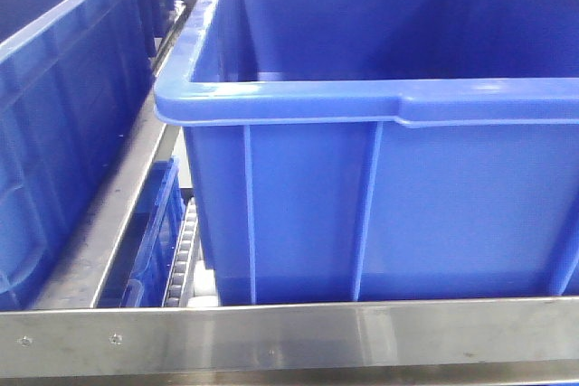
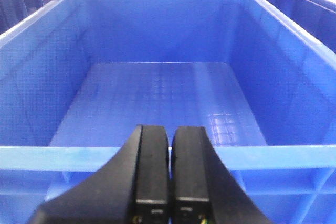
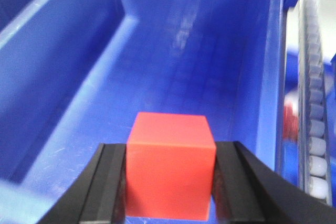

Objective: Pick red cube and place on left shelf
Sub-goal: 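Move the right gripper with the red cube over the blue bin, then lower the right gripper into the blue bin and release the cube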

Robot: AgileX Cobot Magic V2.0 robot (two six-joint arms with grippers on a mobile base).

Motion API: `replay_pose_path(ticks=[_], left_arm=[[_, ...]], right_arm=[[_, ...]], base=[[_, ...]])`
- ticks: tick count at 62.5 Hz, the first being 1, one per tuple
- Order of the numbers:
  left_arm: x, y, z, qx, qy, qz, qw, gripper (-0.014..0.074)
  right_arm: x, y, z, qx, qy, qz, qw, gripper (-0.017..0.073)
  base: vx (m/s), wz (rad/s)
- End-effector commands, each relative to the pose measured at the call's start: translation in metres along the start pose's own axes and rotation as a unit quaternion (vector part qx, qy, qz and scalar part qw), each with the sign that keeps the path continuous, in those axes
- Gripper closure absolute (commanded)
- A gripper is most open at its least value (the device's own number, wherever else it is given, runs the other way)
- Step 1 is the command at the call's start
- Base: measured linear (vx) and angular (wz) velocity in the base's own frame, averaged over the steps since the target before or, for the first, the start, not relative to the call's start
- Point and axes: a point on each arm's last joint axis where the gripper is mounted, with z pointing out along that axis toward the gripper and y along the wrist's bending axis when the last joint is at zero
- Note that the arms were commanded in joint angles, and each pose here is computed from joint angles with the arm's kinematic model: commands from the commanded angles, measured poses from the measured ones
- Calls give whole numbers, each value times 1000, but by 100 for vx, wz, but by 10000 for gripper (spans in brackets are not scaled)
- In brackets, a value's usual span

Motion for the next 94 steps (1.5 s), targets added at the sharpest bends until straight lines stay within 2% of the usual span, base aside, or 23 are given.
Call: replay_pose_path(ticks=[1, 15, 28, 39, 45, 53, 71, 77, 87, 94], left_arm=[[0, 0, 0, -1, -33, -6, 999, 503], [0, 0, 0, -1, -33, -6, 999, 503], [0, 0, 0, -1, -33, -6, 999, 503], [0, 0, 0, -1, -33, -6, 999, 503], [0, 0, 0, -1, -33, -6, 999, 503], [0, 0, 0, -1, -33, -6, 999, 503], [0, 0, 0, -1, -33, -6, 999, 503], [0, 0, 0, -1, -33, -6, 999, 503], [0, 0, 0, -1, -33, -6, 999, 503], [0, 0, 0, -1, -33, -6, 999, 503]], right_arm=[[-31, 2, 17, -5, -12, -23, 1000, 436], [-59, 31, 96, -50, 86, -58, 993, 436], [-47, 58, 182, -70, 199, -78, 974, 438], [-28, 68, 240, -69, 267, -83, 958, 438], [-15, 72, 263, -68, 293, -85, 950, 438], [-2, 74, 282, -69, 305, -87, 946, 438], [13, 75, 295, -68, 325, -88, 939, 426], [11, 75, 294, -68, 324, -88, 940, 336], [7, 75, 292, -67, 323, -88, 940, 71], [-1, 75, 288, -67, 318, -87, 942, -23]], base=[[0, 0], [0, 0], [0, 0], [0, 0], [0, 0], [0, 0], [0, 0], [0, 0], [0, 0], [0, 0]])
